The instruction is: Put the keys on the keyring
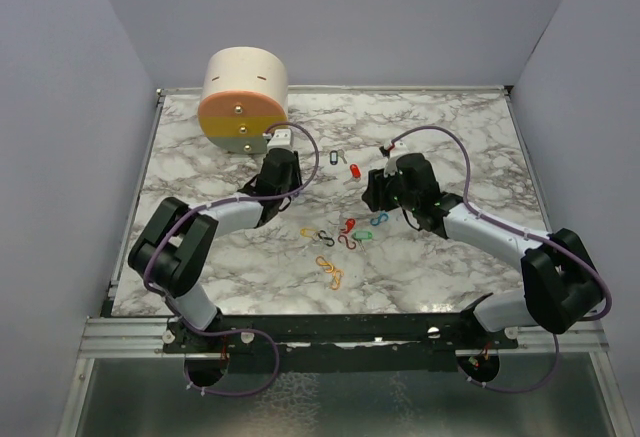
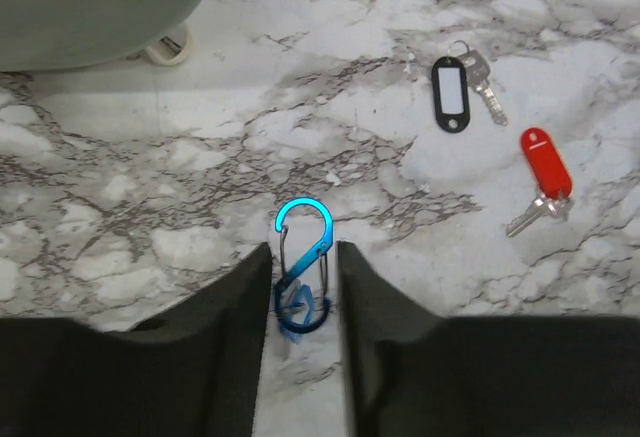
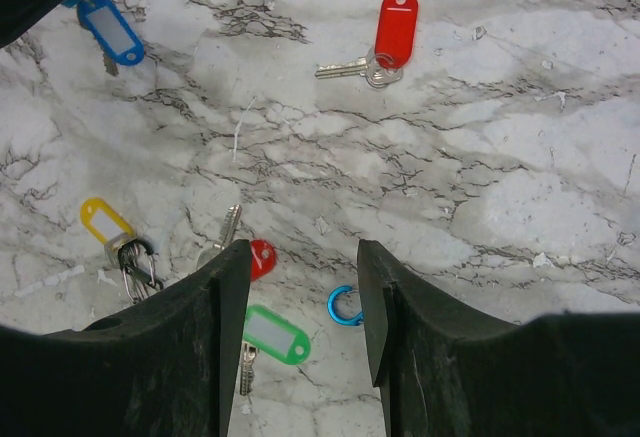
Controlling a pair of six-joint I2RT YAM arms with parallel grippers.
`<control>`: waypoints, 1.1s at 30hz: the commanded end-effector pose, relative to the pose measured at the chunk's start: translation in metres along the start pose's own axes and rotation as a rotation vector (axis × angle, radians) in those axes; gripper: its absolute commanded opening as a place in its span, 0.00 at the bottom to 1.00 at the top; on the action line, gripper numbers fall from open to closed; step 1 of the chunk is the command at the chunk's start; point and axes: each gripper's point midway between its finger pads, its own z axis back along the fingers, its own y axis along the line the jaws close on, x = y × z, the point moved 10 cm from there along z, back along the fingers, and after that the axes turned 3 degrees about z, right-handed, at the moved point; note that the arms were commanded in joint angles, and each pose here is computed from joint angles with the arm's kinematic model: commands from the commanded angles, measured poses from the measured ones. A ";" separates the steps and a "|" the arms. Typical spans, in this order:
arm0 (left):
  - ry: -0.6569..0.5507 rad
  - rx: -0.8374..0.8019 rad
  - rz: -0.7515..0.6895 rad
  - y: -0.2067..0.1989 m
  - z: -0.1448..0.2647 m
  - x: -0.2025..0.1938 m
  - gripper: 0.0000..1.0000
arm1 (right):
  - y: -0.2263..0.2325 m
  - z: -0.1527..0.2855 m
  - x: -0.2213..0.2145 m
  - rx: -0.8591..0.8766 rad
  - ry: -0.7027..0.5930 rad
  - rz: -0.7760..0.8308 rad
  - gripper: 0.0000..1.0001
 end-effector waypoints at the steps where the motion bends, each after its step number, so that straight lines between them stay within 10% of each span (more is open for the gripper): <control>1: -0.037 -0.085 0.025 -0.014 -0.008 0.017 0.48 | -0.001 -0.001 0.005 -0.032 -0.004 0.007 0.48; 8: -0.061 -0.103 0.035 -0.015 0.003 0.024 0.78 | -0.001 -0.004 0.003 -0.035 0.009 0.005 0.48; 33: 0.060 -0.152 -0.103 -0.034 0.104 -0.062 0.65 | 0.006 0.000 -0.014 0.051 0.063 -0.028 0.47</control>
